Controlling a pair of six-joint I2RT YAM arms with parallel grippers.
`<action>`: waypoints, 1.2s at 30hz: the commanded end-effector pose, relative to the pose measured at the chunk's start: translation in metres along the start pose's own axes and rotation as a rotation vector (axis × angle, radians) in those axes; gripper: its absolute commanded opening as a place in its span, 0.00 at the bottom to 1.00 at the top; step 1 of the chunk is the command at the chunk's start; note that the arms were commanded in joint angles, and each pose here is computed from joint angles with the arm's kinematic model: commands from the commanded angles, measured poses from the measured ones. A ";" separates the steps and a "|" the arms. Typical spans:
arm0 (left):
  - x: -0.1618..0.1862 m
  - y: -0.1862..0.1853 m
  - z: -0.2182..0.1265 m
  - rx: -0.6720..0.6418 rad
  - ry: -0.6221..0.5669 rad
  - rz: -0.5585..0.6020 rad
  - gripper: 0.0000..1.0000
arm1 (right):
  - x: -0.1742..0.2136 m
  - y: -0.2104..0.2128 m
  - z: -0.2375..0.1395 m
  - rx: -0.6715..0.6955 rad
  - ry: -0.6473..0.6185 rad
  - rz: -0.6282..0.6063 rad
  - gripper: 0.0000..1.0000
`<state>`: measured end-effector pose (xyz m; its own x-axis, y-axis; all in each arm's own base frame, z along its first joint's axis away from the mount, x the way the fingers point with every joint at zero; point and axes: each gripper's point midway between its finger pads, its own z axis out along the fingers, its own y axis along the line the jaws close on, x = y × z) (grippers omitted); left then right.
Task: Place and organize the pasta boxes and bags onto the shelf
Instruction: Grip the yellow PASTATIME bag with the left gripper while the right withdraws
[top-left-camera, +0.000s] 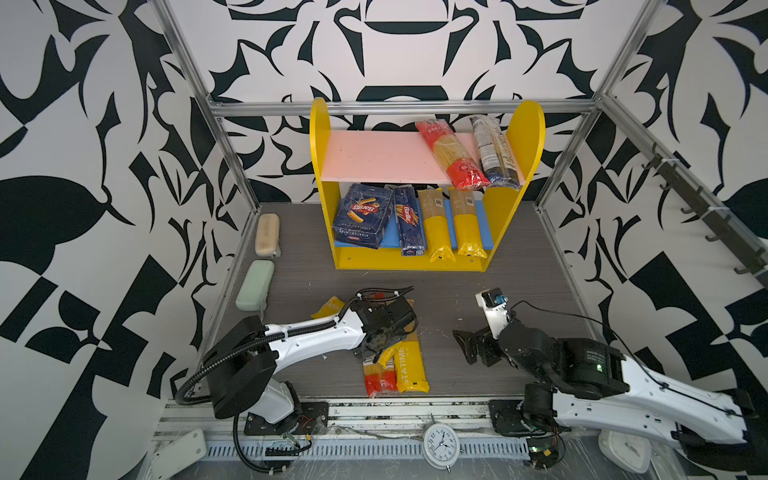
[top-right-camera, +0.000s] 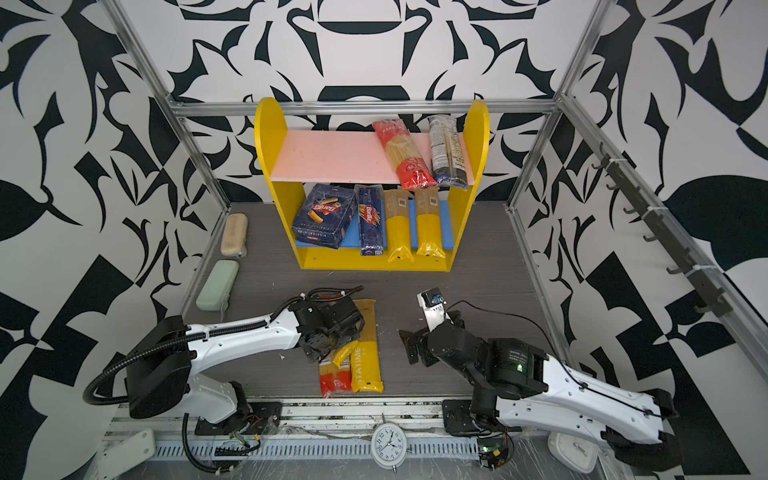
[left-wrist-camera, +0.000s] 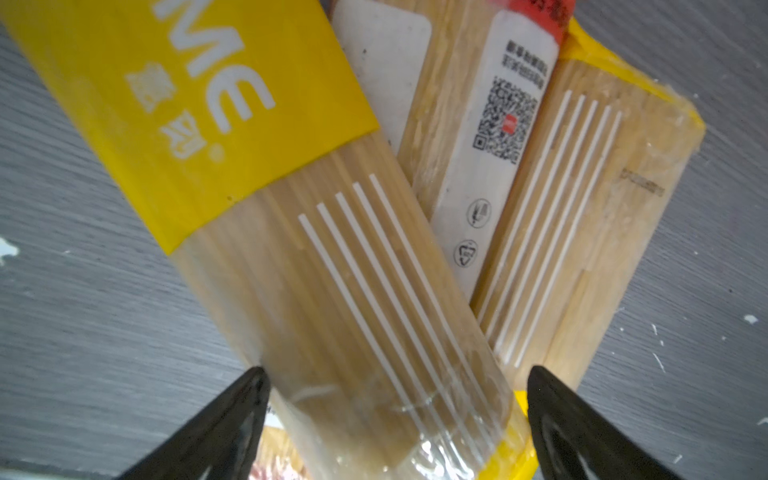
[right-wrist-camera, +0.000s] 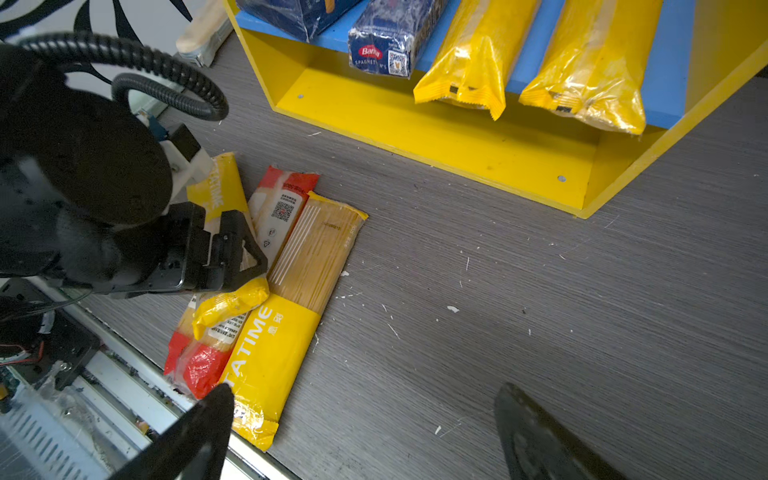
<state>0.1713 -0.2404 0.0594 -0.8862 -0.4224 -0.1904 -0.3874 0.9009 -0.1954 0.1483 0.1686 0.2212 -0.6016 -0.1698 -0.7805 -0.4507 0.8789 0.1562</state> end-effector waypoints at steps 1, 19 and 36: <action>0.002 0.019 0.013 -0.073 0.037 -0.021 0.99 | -0.006 0.002 -0.001 -0.005 -0.031 0.007 1.00; 0.000 0.089 0.012 -0.188 0.056 -0.047 0.61 | -0.009 -0.001 -0.002 0.011 -0.043 -0.022 1.00; -0.024 0.129 -0.044 -0.256 -0.055 0.046 0.00 | -0.015 0.033 0.020 -0.052 -0.003 -0.059 1.00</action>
<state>0.1172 -0.1235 0.0547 -0.8921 -0.4269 -0.1479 -0.4329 0.9014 0.0096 0.1544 0.1908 0.2053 -0.5986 -0.2583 -0.7583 -0.4868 0.8690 0.0882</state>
